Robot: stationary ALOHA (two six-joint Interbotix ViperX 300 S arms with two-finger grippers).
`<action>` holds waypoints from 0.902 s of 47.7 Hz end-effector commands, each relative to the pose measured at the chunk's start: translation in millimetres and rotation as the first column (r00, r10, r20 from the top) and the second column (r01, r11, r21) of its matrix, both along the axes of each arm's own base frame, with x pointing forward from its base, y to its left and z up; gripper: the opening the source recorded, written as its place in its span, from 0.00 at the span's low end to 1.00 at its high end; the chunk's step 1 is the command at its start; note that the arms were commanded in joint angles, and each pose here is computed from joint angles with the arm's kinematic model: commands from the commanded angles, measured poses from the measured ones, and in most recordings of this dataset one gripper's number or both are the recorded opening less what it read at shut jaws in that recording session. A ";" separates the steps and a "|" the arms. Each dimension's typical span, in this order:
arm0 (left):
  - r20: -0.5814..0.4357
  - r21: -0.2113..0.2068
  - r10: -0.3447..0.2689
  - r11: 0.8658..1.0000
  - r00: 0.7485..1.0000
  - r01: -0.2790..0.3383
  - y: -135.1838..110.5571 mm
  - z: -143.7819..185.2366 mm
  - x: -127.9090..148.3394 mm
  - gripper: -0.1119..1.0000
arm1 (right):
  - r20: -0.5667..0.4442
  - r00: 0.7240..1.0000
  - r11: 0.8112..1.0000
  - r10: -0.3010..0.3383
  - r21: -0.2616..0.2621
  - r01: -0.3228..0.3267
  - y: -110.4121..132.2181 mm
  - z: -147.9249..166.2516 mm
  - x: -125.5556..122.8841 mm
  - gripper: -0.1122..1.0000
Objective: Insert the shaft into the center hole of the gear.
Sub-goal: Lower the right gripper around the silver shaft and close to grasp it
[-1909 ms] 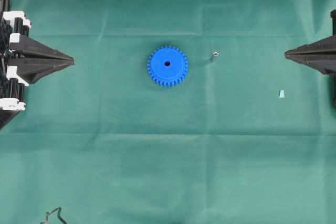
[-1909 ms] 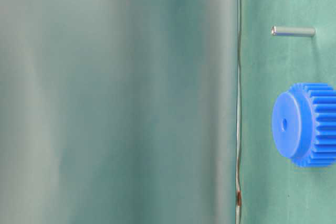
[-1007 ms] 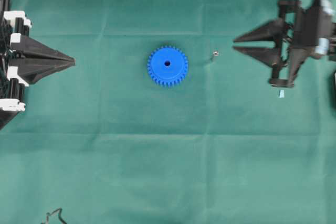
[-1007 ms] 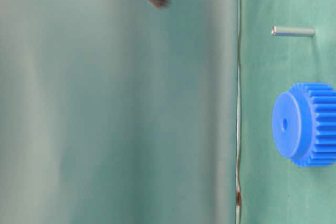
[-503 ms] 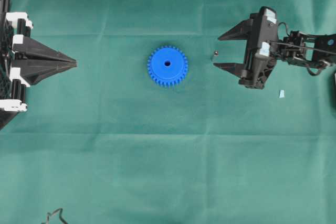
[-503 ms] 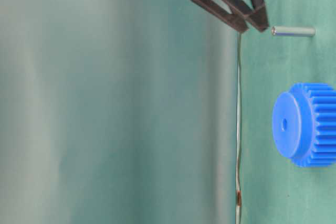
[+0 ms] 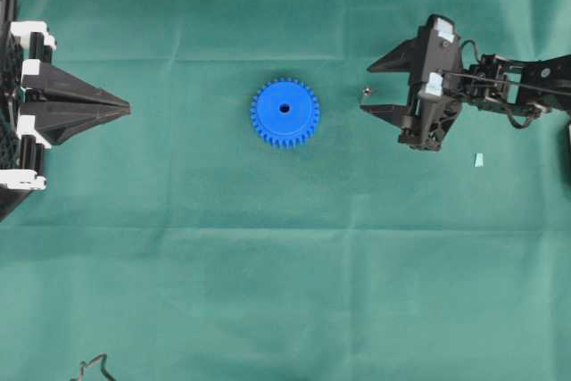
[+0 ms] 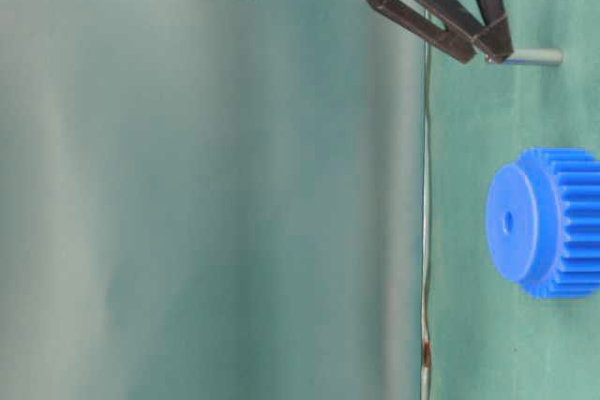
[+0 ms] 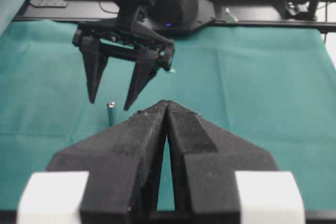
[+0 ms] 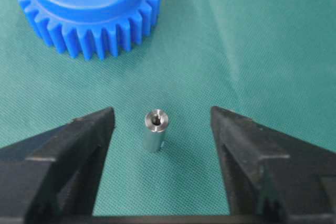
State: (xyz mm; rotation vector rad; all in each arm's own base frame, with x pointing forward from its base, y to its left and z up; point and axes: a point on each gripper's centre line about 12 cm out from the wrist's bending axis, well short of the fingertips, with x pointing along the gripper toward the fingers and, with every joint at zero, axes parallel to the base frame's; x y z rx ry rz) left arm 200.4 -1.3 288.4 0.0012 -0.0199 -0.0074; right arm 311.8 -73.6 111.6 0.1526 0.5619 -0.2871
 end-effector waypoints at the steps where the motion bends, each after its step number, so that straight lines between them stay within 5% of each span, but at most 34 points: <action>1: 0.015 0.001 -0.002 1.000 1.000 0.002 -0.4 7.4 2.7 0.10 | 0.026 1.000 1.000 0.000 -0.003 0.000 -0.9 6.6 8.2 0.71; 12: 0.015 0.004 -0.002 1.000 1.000 0.002 -0.4 7.5 2.5 0.10 | 0.013 1.000 1.000 0.019 -0.005 -0.019 3.4 4.6 9.1 0.25; 31: 0.015 0.000 -0.002 1.000 1.000 0.002 -0.4 7.9 2.6 0.10 | 0.001 1.000 1.000 0.017 0.005 -0.017 3.8 5.1 10.5 0.24; 43: 0.015 0.001 -0.002 1.000 1.000 0.002 -0.4 7.8 2.8 0.10 | 0.034 0.999 1.000 0.024 0.007 -0.024 4.0 37.3 13.8 0.24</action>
